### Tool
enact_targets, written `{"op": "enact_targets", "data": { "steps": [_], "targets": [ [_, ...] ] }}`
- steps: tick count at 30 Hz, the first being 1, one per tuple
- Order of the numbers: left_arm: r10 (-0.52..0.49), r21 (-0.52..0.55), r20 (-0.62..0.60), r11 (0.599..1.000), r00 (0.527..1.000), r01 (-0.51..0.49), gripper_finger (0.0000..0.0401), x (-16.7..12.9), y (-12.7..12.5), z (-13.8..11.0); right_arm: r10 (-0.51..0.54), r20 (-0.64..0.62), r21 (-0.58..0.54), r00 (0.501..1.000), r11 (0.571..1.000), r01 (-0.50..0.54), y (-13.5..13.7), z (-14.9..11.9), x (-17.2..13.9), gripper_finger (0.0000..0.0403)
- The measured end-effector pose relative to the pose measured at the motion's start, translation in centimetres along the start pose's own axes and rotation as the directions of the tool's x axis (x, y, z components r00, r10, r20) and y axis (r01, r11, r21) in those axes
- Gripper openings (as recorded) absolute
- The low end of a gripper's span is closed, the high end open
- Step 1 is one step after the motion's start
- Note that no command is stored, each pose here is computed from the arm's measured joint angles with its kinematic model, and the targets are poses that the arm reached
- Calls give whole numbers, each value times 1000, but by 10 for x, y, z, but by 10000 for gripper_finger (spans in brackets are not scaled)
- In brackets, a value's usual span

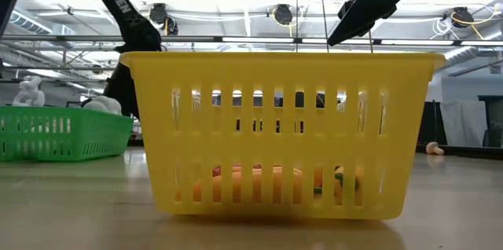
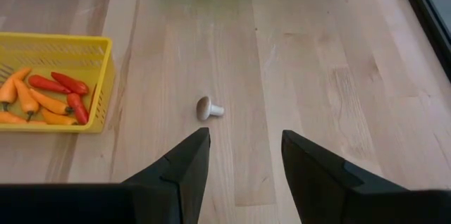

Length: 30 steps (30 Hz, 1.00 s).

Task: Sort produce into baskets
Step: Put the brown mushroom into the blue basket

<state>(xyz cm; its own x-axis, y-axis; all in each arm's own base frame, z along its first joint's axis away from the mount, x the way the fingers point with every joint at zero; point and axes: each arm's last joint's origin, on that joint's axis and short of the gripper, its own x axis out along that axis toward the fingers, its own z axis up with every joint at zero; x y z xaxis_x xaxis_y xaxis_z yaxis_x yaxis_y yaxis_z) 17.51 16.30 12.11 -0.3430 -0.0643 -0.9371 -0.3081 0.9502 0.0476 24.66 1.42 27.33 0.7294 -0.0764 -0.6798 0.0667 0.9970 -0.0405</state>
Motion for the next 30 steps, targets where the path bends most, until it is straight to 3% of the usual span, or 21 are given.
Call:
{"op": "enact_targets", "data": {
  "steps": [14,23,30],
  "targets": [
    [-20,22,15,1000,1000,20,125,-12,-2,6,-1,0,7,1000,1000,1,0,0,0,169],
    [8,39,95,999,995,-12,125,-41,-10,-4,0,0,25,1000,1000,0,0,0,0,169],
    [8,128,16,992,1000,-10,125,-39,-14,-14,6,0,71,1000,997,-6,1,0,0,169]
  ]
}}
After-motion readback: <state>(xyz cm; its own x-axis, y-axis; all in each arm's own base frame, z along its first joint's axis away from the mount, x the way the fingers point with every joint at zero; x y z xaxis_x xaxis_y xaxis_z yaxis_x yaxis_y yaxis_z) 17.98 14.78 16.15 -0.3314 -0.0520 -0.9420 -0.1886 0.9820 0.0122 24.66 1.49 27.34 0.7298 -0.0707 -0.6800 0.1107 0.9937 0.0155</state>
